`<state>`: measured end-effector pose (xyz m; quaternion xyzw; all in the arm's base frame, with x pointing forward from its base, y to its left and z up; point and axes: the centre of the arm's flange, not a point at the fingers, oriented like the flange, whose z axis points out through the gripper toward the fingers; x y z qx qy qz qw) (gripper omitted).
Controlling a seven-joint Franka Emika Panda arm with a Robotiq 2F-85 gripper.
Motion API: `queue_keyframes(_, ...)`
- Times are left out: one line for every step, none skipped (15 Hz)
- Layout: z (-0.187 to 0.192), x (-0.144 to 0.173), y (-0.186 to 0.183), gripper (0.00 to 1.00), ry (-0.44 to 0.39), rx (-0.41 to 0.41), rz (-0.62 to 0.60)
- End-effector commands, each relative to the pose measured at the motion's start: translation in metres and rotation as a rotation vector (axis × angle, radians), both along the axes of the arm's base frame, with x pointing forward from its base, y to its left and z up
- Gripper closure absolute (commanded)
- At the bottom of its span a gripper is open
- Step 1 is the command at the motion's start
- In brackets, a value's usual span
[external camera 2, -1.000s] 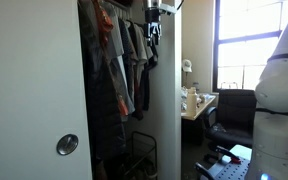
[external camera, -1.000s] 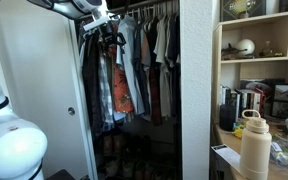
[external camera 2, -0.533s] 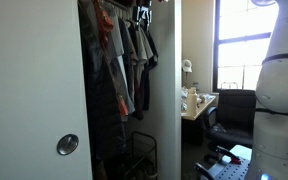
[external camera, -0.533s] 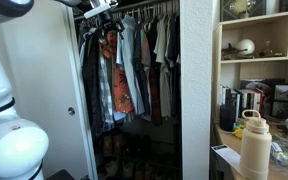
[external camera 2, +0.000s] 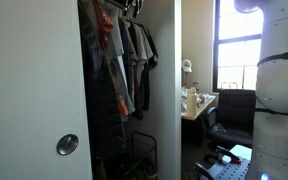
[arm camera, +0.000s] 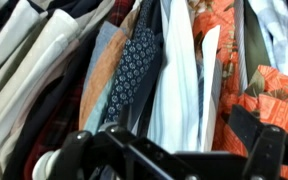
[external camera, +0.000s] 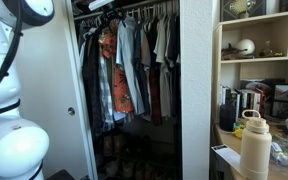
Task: Take the light blue shirt out of the closet
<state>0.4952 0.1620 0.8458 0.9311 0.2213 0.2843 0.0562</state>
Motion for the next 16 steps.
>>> queue_keyframes(0.032, 0.024, 0.012, 0.00, -0.098, 0.077, 0.022)
queue_keyframes(0.037, 0.028, 0.014, 0.00, -0.122, 0.094, 0.023)
queue_keyframes(0.042, 0.032, 0.017, 0.00, -0.151, 0.112, 0.027)
queue_keyframes(0.045, 0.035, 0.021, 0.00, -0.179, 0.121, 0.034)
queue_keyframes(0.049, 0.039, 0.025, 0.00, -0.207, 0.132, 0.039)
queue_keyframes(0.053, 0.042, 0.028, 0.00, -0.230, 0.143, 0.046)
queue_keyframes(0.056, 0.045, 0.033, 0.00, -0.253, 0.150, 0.054)
queue_keyframes(0.059, 0.048, 0.037, 0.00, -0.269, 0.157, 0.064)
queue_keyframes(0.060, 0.051, 0.039, 0.00, -0.280, 0.166, 0.071)
queue_keyframes(0.059, 0.052, 0.042, 0.00, -0.293, 0.175, 0.080)
queue_keyframes(0.058, 0.053, 0.043, 0.00, -0.310, 0.176, 0.084)
queue_keyframes(0.059, 0.055, 0.043, 0.00, -0.323, 0.181, 0.084)
queue_keyframes(0.061, 0.055, 0.043, 0.00, -0.341, 0.186, 0.084)
queue_keyframes(0.063, 0.056, 0.042, 0.25, -0.354, 0.190, 0.082)
queue_keyframes(0.065, 0.057, 0.042, 0.26, -0.361, 0.193, 0.083)
queue_keyframes(0.066, 0.057, 0.040, 0.34, -0.373, 0.195, 0.082)
